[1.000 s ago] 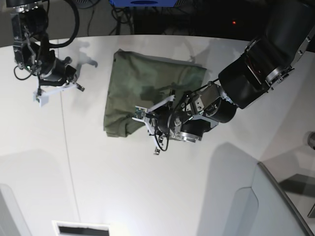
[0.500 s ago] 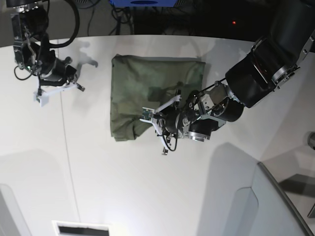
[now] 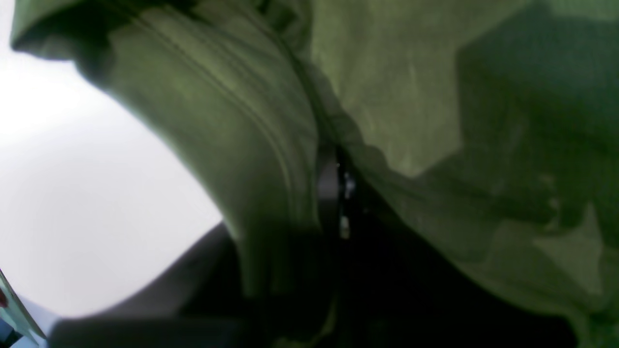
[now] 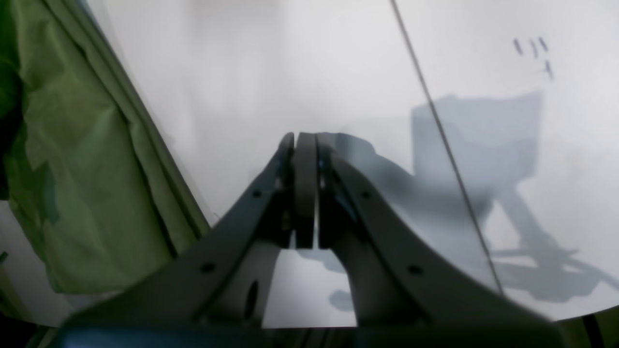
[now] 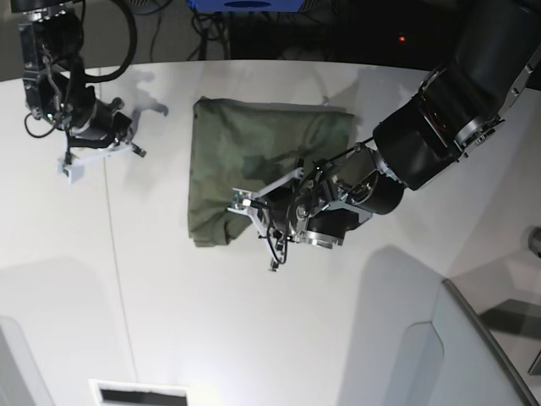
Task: Layout the t-shirt on the table in an organized manner, then fold the t-shirt properly
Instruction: 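Hold the shirt's hem edge with both grippers and pull it square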
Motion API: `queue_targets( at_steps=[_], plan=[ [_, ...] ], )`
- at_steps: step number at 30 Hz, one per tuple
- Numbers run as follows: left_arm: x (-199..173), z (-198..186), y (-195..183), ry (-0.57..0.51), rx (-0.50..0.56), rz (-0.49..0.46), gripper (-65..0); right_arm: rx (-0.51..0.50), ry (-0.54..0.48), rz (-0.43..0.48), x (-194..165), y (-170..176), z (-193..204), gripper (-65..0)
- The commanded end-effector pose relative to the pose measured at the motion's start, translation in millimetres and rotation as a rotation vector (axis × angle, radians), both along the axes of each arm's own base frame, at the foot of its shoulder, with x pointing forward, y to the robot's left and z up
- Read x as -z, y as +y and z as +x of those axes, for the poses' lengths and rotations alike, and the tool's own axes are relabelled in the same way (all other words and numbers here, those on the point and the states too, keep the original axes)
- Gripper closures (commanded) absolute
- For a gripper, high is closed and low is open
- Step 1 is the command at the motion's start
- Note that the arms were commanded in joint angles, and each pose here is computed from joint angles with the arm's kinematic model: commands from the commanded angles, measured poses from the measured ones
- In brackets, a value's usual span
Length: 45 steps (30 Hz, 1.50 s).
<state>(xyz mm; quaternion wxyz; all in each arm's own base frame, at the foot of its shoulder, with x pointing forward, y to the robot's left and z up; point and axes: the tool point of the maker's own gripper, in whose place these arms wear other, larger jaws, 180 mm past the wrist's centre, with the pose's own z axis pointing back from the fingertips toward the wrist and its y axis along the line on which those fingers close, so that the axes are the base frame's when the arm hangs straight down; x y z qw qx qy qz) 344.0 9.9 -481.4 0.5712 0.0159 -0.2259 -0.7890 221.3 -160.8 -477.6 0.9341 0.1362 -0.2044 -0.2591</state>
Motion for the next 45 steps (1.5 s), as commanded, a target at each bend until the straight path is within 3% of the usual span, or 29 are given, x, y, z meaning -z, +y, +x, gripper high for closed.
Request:
queue_targets(
  at_steps=[1, 6, 10, 14, 20, 24, 26, 27, 29, 30, 32, 33, 39, 42, 45],
  plan=[
    [-9, 17, 9, -0.044, -0.006, 0.038, -15.1, -0.002, -0.036, -0.009, -8, -4, 10, 0.0],
    [-11, 19, 10, -0.049, -0.008, 0.037, -40.0, -0.002, -0.033, -0.009, -7, -4, 9, 0.0],
    [-19, 29, 8, -0.07, -0.008, 0.034, -49.9, -0.002, -0.036, -0.009, -8, -4, 10, 0.0],
    [-40, 41, -4, -0.121, 0.016, 0.003, -49.5, -0.002, -0.036, -0.009, -8, -4, 10, 0.0],
    [-92, 71, -20, -0.214, -0.058, -0.148, -49.5, -0.003, -0.035, -0.008, -8, -3, 10, 0.0],
    [-109, 79, -13, -0.269, -0.123, -0.144, -49.5, -0.011, -0.04, -0.005, -10, -1, 10, 0.0],
    [-112, 75, -7, -0.284, -0.163, -0.143, -49.2, -0.061, -0.042, 0.004, -14, 12, 11, 0.0],
    [-117, 74, -2, -0.295, -0.194, -0.155, -48.1, -0.099, -0.047, 0.013, -17, 24, 11, 0.0],
    [-121, 70, 13, -0.3, -0.291, -0.186, -37.5, -0.185, -0.077, 0.02, -28, 45, 14, 0.0],
    [-123, 70, 23, -0.304, -0.347, -0.203, -29.5, -0.233, -0.079, 0.029, -30, 58, 12, 0.0],
    [-123, 65, 50, -0.298, -0.473, -0.236, -5.6, -0.328, -0.101, 0.05, -40, 86, 13, 0.0],
    [-120, 60, 64, -0.291, -0.529, -0.251, 0.0, -0.371, -0.099, 0.062, -42, 99, 11, 0.0],
    [-75, 15, 146, -0.198, -0.787, -0.229, 0.0, -0.554, -0.122, 0.1, -52, 156, 11, 0.0],
    [-55, -23, 139, -0.079, -0.852, -0.367, 0.0, -0.587, -0.084, 0.101, -38, 171, 13, 0.0],
    [-59, -50, 112, 0.018, -0.882, -0.526, 0.0, -0.59, -0.034, 0.094, -20, 175, 11, 0.0]
  ],
)
